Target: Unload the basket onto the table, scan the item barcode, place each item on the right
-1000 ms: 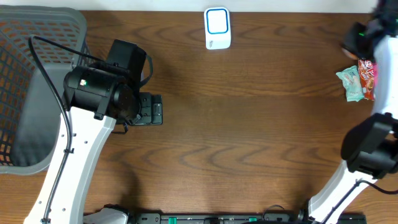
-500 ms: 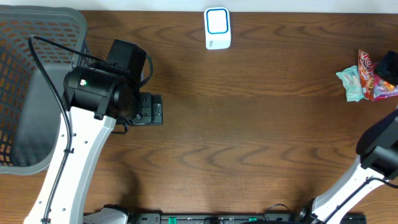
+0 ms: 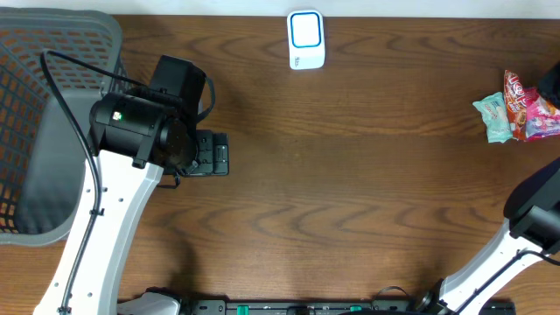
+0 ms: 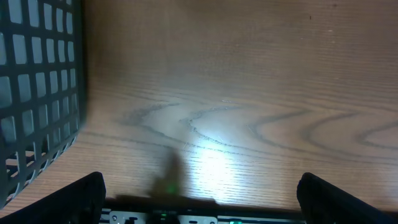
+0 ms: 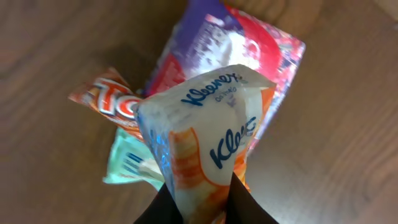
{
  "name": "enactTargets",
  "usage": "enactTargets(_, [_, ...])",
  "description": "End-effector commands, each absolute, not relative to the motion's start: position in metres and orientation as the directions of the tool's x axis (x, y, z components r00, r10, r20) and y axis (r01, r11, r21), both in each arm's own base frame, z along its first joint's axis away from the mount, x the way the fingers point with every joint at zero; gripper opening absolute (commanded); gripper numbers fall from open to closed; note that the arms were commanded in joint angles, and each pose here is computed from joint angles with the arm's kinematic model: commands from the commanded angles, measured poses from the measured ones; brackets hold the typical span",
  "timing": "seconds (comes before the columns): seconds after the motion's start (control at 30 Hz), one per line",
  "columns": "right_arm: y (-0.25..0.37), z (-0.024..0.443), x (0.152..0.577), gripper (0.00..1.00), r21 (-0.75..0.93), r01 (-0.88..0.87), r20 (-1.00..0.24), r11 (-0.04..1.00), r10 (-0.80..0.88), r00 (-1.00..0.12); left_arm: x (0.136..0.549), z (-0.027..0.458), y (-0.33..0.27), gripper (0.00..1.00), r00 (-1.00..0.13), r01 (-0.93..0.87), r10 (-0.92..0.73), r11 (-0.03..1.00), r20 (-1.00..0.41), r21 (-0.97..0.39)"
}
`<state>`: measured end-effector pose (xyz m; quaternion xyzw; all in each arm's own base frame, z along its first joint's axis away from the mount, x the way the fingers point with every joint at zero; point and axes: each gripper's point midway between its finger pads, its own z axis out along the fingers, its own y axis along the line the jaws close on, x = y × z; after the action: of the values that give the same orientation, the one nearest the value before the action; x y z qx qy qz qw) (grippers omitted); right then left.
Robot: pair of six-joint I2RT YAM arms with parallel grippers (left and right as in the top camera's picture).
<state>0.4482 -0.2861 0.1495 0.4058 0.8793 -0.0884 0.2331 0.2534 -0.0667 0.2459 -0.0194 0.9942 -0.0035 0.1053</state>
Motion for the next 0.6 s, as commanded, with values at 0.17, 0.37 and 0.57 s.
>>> enactTargets(0.17, [-0.282, 0.114, 0.451, 0.34, 0.037, 0.762, -0.417, 0.646, 0.703, -0.576, 0.253, 0.244, -0.064, 0.98, -0.978, -0.045, -0.045, 0.999, -0.203, -0.004])
enactTargets(0.37, [-0.266, 0.142, 0.450, 0.46, 0.109, 0.730, -0.414, 0.675, 0.698, -0.584, 0.253, 0.244, -0.064, 0.98, -0.978, -0.045, -0.045, 0.999, -0.203, -0.004])
enactTargets(0.57, [-0.251, 0.215, 0.426, 0.99, 0.140, 0.718, -0.489, 0.682, 0.678, -0.549, 0.253, 0.244, -0.064, 0.98, -0.978, -0.045, -0.045, 0.999, -0.203, -0.004])
